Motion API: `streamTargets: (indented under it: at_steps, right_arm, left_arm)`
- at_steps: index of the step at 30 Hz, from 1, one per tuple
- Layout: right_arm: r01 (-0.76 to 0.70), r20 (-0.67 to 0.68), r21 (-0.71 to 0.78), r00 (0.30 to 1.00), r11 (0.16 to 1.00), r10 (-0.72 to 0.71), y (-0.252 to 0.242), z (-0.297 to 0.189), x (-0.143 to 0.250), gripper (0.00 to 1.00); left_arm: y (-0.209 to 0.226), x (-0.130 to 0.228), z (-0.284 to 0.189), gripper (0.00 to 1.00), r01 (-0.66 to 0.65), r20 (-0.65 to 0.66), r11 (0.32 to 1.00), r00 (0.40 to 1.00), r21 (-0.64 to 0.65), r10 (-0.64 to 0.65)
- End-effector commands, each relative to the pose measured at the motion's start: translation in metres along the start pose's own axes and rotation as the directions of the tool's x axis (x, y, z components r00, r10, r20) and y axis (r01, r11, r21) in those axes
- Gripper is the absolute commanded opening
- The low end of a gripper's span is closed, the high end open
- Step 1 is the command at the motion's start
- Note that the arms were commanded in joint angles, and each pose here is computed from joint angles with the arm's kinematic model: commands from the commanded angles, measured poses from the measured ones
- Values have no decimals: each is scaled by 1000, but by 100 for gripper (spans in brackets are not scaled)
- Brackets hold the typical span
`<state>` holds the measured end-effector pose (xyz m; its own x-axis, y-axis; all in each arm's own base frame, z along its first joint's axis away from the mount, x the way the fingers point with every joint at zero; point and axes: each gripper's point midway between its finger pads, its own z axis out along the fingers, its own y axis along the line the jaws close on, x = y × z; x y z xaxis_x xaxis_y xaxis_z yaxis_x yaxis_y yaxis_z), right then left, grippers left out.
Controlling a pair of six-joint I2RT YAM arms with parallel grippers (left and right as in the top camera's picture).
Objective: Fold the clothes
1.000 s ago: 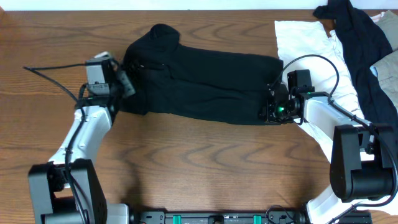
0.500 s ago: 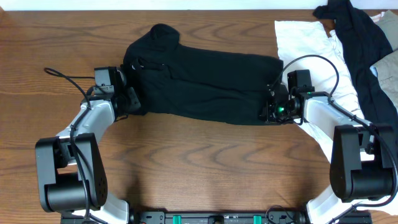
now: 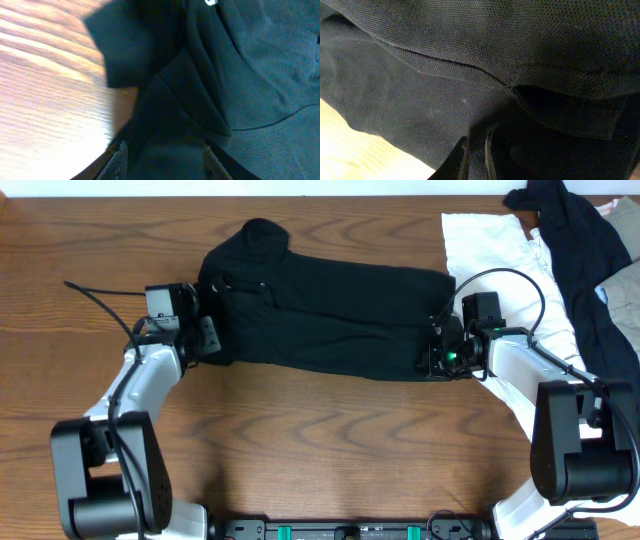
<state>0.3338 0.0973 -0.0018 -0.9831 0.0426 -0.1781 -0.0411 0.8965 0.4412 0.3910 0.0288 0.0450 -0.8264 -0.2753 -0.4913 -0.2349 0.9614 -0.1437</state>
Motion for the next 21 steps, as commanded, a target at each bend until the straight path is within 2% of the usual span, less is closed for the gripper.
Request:
streamTargets:
  at_steps: [1,8,11,15,19,20,21]
  right_arm:
    - [-7,-37,54,999,999,9,-12,7,10,12]
    - [-7,-37,53,999,999,9,-11,7,10,12]
    - [-7,-37,53,999,999,9,-11,7,10,11]
    - [-7,-37,53,999,999,9,-11,7,10,11]
    - [-9,-40,53,999,999,11,-12,7,11,11]
    - [-9,-41,53,999,999,11,-12,7,11,11]
    - [-10,-42,54,999,999,12,-12,7,12,11]
  left_arm:
    - [18,-7,-7,49,-23,25,995,999,-99,25]
    - [20,2,-6,56,-34,-8,994,999,-107,33]
    - [22,8,-3,62,-40,-22,993,999,-110,38]
    - [27,14,9,64,-36,-48,992,998,-117,31]
    - [30,20,22,63,-34,-71,992,997,-122,25]
    - [31,21,25,62,-34,-75,992,997,-122,25]
    - [30,22,27,56,-34,-75,992,997,-118,25]
